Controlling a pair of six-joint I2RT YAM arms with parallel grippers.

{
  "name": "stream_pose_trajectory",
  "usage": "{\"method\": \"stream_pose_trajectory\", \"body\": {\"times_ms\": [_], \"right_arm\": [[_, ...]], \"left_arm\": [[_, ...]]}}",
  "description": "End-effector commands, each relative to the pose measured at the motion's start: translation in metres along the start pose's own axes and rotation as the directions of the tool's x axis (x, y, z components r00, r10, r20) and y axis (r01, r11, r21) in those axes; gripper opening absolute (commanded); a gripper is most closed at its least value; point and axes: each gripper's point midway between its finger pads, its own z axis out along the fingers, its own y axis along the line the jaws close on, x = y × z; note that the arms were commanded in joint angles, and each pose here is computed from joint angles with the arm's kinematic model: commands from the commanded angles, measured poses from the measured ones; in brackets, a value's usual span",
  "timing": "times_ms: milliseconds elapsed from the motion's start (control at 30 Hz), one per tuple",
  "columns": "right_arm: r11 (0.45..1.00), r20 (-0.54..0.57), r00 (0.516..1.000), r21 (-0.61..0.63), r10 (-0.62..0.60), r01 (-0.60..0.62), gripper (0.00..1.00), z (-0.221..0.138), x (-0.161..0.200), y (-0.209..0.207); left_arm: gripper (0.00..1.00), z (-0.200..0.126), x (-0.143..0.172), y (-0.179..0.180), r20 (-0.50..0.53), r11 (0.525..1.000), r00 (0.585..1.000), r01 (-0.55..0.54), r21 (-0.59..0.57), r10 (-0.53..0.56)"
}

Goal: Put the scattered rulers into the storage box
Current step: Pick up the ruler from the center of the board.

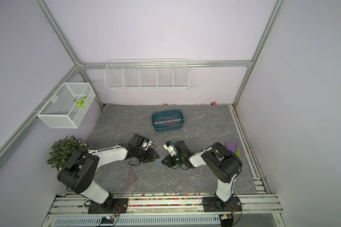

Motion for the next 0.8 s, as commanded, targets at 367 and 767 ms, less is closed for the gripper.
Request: {"method": "stream_pose_trajectory", "body": {"times_ms": [367,767], "right_arm": [[0.986,-0.148,0.981,0.122,0.127,-0.109,0.06,0.007,0.053,-0.032],[0.99,-0.13,0.987,0.112,0.097,-0.083,0.05,-0.003,0.039,-0.022]], "left_arm": [[0.31,0.017,0.073,0.077,-0.183,0.957,0.965,0.141,-0.252,-0.19],[0.0,0.003,0.062,0.063,-0.139,0.965,0.979,0.116,-0.236,-0.152]]}}
